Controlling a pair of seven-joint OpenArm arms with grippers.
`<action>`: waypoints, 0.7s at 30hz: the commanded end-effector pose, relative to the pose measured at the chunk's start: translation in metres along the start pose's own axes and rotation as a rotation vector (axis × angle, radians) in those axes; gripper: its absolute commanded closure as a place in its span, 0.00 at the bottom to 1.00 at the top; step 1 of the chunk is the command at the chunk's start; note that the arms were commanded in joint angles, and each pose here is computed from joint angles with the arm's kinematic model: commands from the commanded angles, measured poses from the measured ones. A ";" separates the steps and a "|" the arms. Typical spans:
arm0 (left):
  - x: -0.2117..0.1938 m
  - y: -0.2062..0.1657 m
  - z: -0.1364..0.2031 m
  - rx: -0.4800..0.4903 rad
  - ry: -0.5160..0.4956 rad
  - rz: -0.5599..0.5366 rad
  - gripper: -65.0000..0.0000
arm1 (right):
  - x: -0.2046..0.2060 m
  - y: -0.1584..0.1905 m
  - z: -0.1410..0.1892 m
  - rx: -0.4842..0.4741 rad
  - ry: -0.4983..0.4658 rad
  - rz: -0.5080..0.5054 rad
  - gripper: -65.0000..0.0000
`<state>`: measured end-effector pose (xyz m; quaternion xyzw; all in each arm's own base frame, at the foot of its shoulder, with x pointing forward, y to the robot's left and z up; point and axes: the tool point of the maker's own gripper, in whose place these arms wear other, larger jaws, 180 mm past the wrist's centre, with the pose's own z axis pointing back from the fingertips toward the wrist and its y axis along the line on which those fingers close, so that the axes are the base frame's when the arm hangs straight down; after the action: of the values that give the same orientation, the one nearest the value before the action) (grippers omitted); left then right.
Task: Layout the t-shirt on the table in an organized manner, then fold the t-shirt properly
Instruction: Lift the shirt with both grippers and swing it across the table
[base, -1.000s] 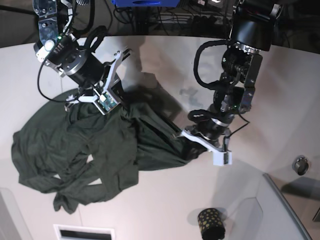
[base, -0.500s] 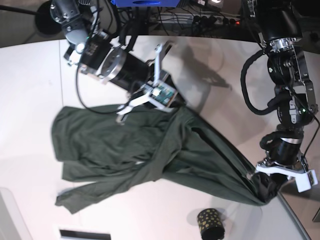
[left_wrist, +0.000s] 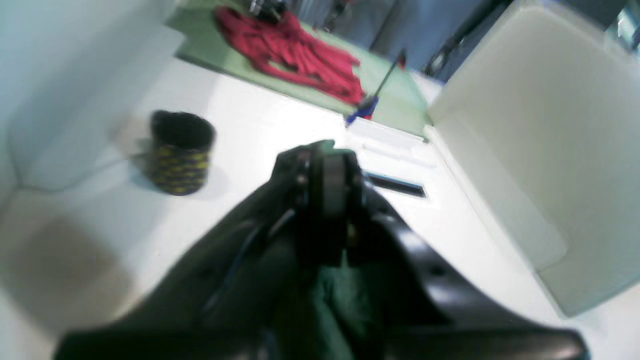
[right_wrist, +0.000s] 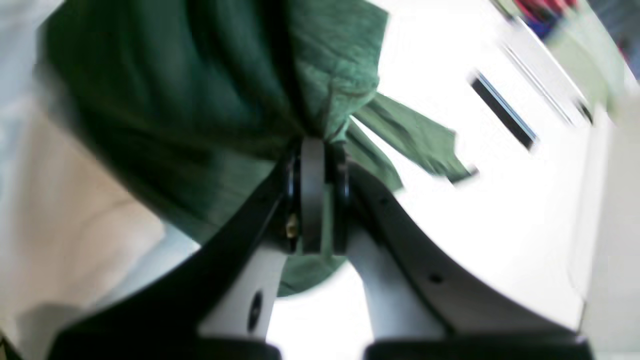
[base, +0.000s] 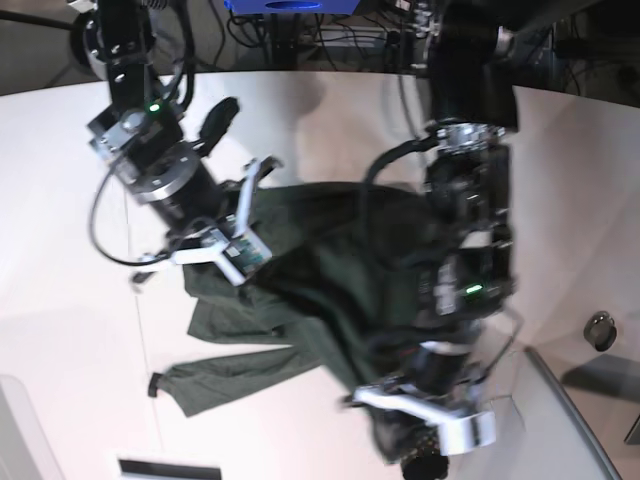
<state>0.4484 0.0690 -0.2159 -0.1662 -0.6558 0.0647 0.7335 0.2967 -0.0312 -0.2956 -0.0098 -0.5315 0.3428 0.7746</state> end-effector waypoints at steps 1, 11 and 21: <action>-0.003 -0.034 -0.012 -0.059 -0.020 -0.016 1.00 | 0.002 -0.020 0.004 -0.054 -0.022 -0.032 0.99; -0.087 -0.123 -0.062 -0.145 -0.034 -0.200 1.00 | -0.114 -0.142 0.059 -0.374 0.233 -0.270 0.99; 0.005 -0.168 -0.057 -0.242 -0.198 -0.050 1.00 | -0.076 -0.190 0.071 -0.483 0.135 -0.201 0.99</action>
<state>0.4801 -0.0940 -0.1990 -0.2226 -0.6962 -0.0212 0.6822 0.3187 -0.2402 -0.2688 -0.1540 -0.5266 0.1246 0.8267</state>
